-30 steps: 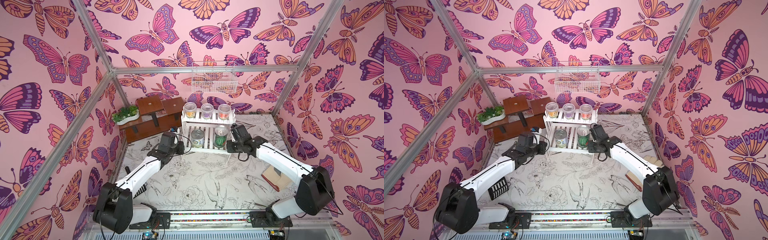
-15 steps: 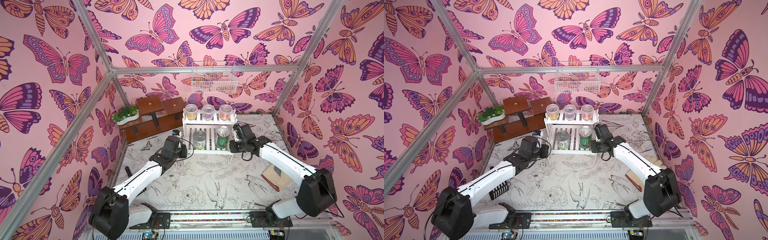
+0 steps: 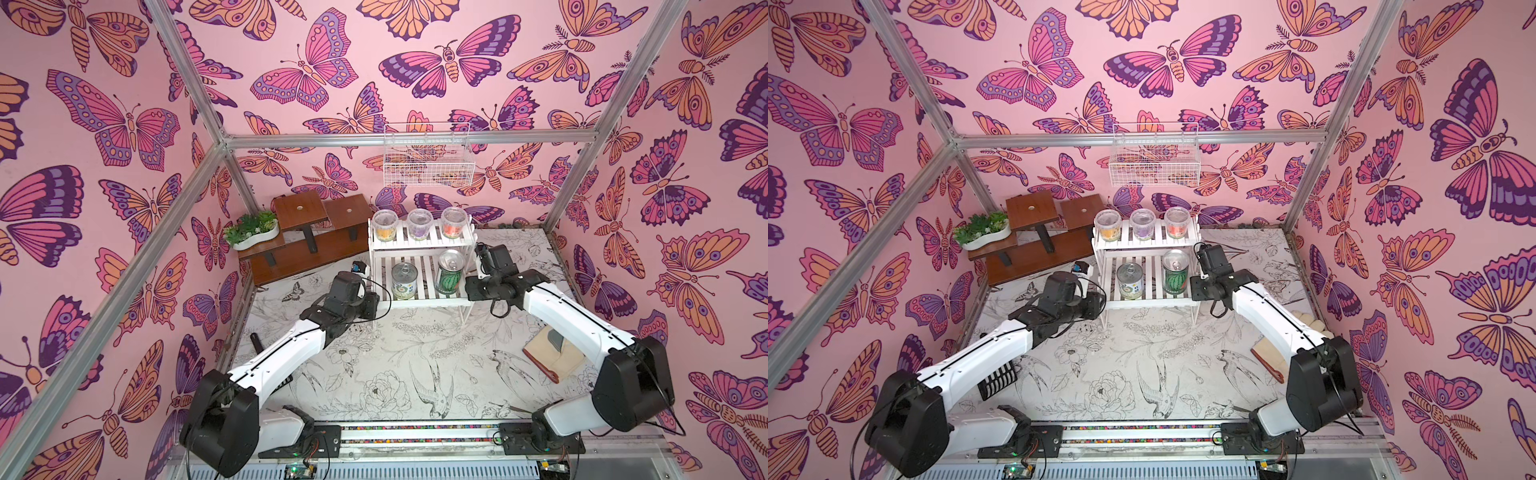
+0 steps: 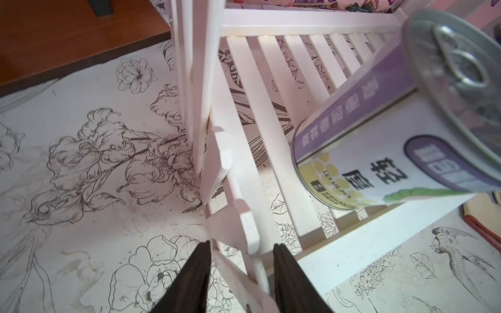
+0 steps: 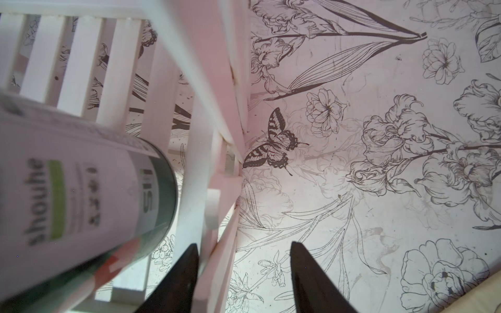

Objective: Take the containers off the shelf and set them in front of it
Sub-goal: 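Move the shelf to the center of the board, then pick up a container from the shelf.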

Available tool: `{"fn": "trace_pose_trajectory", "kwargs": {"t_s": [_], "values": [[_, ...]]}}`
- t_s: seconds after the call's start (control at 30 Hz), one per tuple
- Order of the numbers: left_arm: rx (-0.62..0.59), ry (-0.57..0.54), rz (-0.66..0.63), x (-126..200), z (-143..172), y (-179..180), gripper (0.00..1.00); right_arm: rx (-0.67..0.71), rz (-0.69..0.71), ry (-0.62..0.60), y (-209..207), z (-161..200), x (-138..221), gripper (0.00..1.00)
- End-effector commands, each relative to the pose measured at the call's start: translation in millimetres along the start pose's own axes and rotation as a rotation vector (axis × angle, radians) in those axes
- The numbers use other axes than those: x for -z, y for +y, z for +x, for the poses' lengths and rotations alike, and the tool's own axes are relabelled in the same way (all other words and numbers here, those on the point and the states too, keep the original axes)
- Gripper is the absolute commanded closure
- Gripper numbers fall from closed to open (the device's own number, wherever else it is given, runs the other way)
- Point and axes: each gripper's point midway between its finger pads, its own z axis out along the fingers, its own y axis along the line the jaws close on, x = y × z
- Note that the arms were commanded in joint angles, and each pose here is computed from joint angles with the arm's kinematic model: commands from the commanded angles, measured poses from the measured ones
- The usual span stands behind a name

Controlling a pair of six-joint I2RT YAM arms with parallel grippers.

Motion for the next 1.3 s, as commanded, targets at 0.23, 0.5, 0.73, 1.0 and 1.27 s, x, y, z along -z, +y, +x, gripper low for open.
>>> {"fn": "trace_pose_trajectory", "kwargs": {"t_s": [0.23,0.5,0.73,1.0,1.27], "values": [[-0.062,0.043,-0.005,26,16,0,0.00,-0.013,-0.012,-0.155,-7,-24,43,0.13],[-0.103,-0.070,0.036,54,-16,-13,0.00,0.004,-0.027,-0.201,-10,-25,84,0.00],[-0.126,-0.117,0.069,69,-33,-22,0.00,0.060,-0.134,-0.358,5,-56,142,0.01],[-0.066,-0.114,0.095,82,-43,-18,0.00,0.104,-0.231,-0.451,30,-108,164,0.01],[0.010,-0.088,0.114,74,-52,2,0.00,0.159,-0.252,-0.467,46,-144,143,0.01]]}}
